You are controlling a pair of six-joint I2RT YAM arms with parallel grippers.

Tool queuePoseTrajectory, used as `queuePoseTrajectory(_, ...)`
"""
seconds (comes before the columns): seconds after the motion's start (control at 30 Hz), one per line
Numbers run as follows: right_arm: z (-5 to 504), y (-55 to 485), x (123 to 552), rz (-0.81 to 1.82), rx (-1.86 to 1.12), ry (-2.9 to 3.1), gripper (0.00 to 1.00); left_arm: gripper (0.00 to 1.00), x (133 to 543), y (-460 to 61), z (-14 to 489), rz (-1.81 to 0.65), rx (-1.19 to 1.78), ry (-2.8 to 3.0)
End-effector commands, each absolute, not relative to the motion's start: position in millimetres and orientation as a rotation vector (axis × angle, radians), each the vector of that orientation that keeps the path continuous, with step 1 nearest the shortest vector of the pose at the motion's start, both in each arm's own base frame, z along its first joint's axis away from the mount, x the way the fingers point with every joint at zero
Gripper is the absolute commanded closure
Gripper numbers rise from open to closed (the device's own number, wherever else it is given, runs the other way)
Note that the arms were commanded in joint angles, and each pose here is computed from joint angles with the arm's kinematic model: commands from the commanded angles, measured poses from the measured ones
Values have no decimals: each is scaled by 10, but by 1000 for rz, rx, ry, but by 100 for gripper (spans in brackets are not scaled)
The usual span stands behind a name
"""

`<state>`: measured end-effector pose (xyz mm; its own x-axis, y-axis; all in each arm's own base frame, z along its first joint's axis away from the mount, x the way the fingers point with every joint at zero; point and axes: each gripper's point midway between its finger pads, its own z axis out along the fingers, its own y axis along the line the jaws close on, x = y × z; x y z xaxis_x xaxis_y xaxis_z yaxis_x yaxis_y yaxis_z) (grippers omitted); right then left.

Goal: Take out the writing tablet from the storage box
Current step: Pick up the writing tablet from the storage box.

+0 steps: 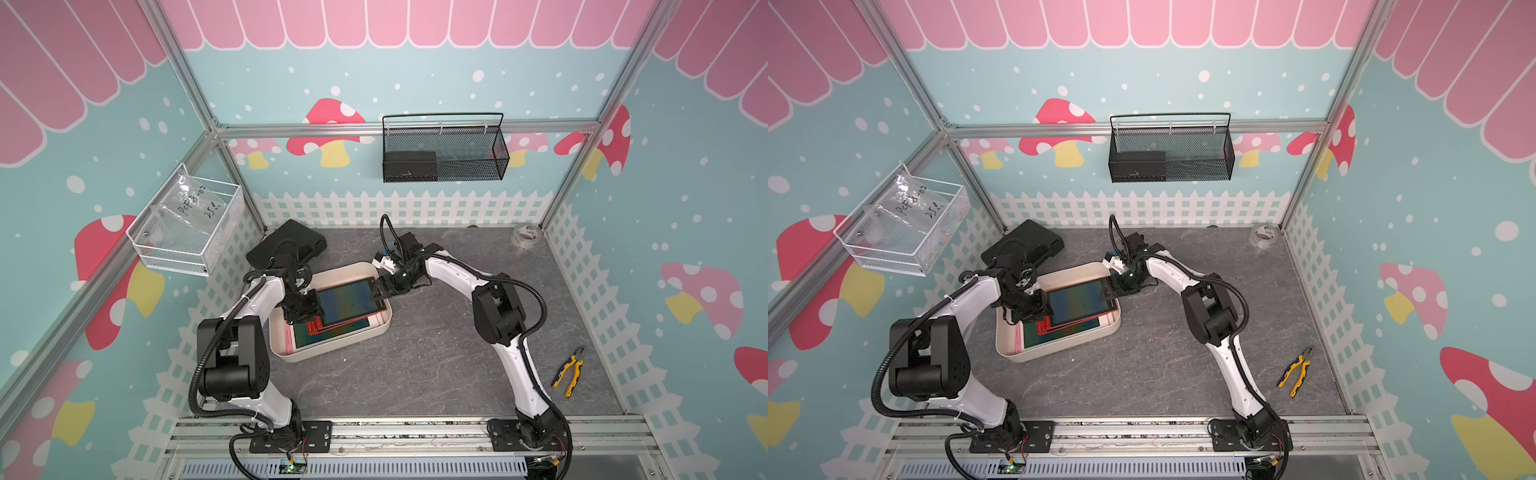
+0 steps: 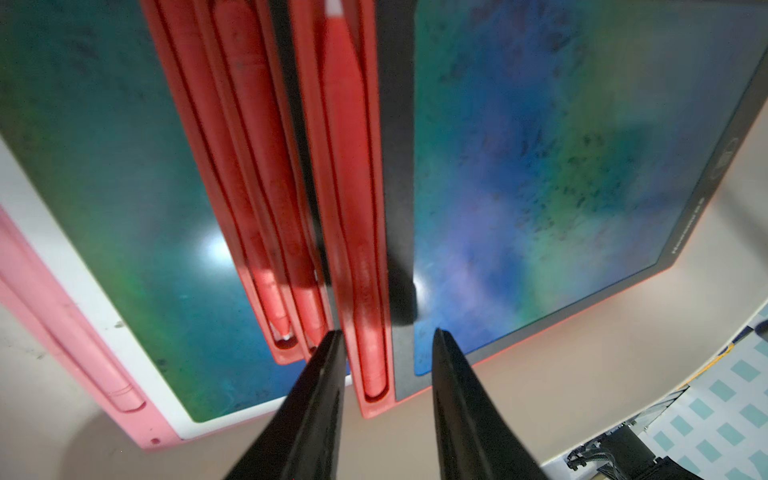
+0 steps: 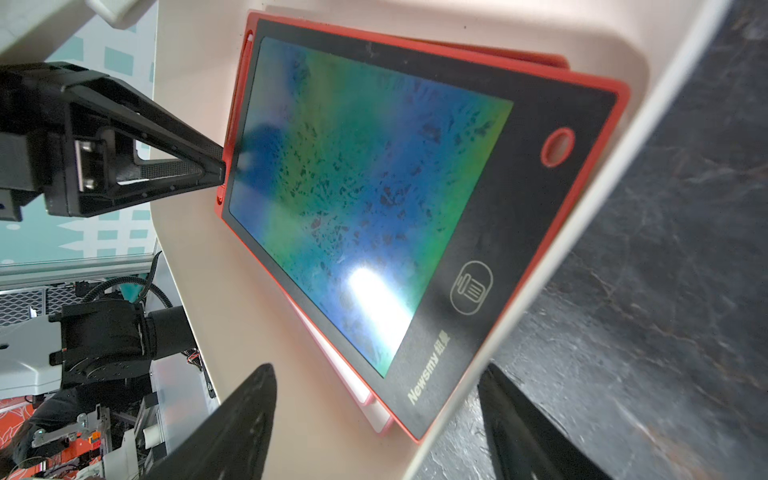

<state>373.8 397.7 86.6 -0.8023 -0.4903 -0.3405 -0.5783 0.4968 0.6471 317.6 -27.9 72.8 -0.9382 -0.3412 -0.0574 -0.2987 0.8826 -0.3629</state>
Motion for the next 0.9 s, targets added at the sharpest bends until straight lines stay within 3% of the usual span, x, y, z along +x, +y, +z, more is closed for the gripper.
queuePoseTrajectory(0.0, 998, 4267, 3498, 1382, -1056, 2520, 22, 65, 3389, -670, 1030, -814, -328, 2779)
queuePoseTrajectory(0.63, 1178, 4312, 3500, 1435, -1090, 2446, 22, 75, 3495, -738, 1247, -945, -340, 2643)
queuePoseTrajectory(0.87, 1241, 4325, 3486, 1460, -1111, 2413, 22, 74, 3526, -772, 1247, -984, -342, 2630)
